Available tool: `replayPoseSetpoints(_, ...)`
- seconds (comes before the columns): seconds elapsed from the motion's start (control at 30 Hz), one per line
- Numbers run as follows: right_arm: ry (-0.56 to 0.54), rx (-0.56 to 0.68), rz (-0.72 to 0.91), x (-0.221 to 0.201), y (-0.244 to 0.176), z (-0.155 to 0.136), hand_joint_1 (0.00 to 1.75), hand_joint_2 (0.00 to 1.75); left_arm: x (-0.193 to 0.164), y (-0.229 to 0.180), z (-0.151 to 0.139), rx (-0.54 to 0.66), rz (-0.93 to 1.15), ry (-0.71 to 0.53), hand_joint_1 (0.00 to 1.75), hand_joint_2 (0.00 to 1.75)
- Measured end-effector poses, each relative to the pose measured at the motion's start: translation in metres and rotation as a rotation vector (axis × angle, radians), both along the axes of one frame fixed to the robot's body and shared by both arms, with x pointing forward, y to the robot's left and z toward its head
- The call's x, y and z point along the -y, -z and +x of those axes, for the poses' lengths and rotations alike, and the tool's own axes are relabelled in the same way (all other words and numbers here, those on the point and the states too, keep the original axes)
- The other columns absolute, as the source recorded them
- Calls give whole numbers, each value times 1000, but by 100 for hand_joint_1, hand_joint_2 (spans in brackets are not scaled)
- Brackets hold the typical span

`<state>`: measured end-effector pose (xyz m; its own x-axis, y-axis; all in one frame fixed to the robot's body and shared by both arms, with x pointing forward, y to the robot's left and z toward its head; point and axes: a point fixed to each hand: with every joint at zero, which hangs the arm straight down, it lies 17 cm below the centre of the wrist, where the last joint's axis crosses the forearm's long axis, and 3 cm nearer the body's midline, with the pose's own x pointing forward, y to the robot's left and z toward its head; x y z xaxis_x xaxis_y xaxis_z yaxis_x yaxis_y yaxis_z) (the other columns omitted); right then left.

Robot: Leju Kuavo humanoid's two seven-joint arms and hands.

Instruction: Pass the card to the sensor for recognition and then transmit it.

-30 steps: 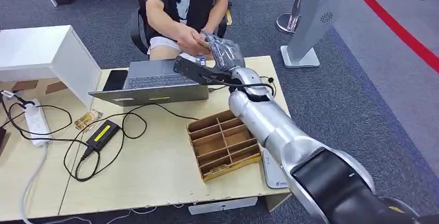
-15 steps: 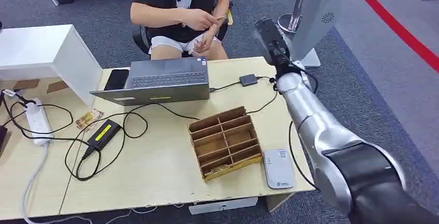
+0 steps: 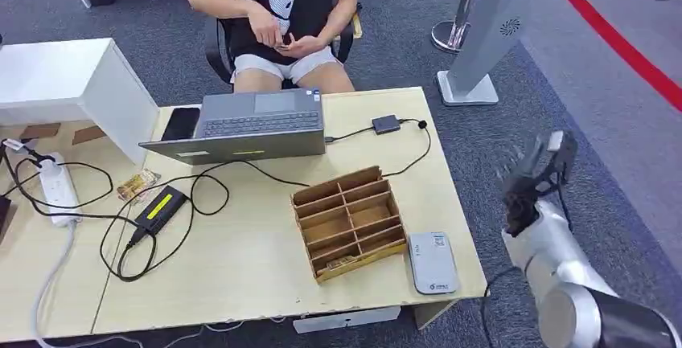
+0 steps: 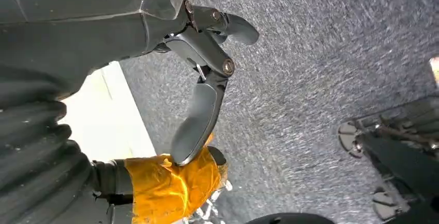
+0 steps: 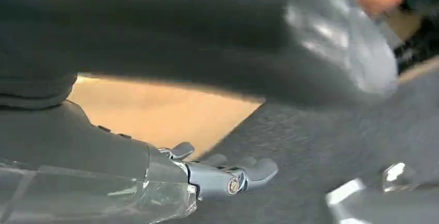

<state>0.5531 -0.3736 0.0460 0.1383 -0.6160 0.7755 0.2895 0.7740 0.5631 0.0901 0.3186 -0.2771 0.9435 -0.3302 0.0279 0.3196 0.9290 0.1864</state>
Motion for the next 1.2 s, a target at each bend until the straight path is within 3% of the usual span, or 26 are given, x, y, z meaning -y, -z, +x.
replayPoseSetpoints(0.13, 109, -87, 174, 28, 85, -82, 0, 175, -3, 1, -6, 19, 8, -40, 0, 175)
replayPoseSetpoints(0.3, 215, -255, 272, 43, 163, -170, 0, 175, -10, 1, -3, 52, 27, -76, 0, 175)
replayPoseSetpoints(0.47, 297, -440, 312, 37, 234, -286, 0, 175, -21, 1, -5, 85, 64, -117, 0, 175)
replayPoseSetpoints(0.6, 344, -826, 257, 23, 293, -386, 0, 175, -30, 0, -3, 105, 91, -140, 0, 175)
replayPoseSetpoints(0.63, 346, -936, 246, 16, 305, -413, 0, 0, -33, 0, -5, 95, 103, -136, 0, 175)
replayPoseSetpoints(0.67, 350, -1000, 240, 12, 311, -431, 0, 0, -35, 0, -6, 85, 113, -130, 0, 175)
replayPoseSetpoints(0.7, 336, -1040, 230, 6, 314, -442, 63, 0, -37, 0, -7, 78, 123, -122, 17, 175)
replayPoseSetpoints(0.73, 299, -1053, 193, 4, 315, -444, 175, 175, -38, 0, -7, 71, 126, -114, 173, 175)
replayPoseSetpoints(0.8, 126, -1050, 34, 0, 313, -434, 175, 175, -34, 0, -7, 54, 105, -94, 175, 175)
replayPoseSetpoints(0.97, -530, -974, -442, -41, 302, -379, 175, 175, -2, 1, -12, -29, -38, -13, 175, 175)
replayPoseSetpoints(1.07, -911, -938, -699, -71, 300, -372, 175, 175, 13, 0, -10, -47, -76, 33, 175, 175)
replayPoseSetpoints(1.2, -1085, -908, -806, -88, 299, -373, 175, 175, 20, -1, -3, -46, -85, 55, 175, 175)
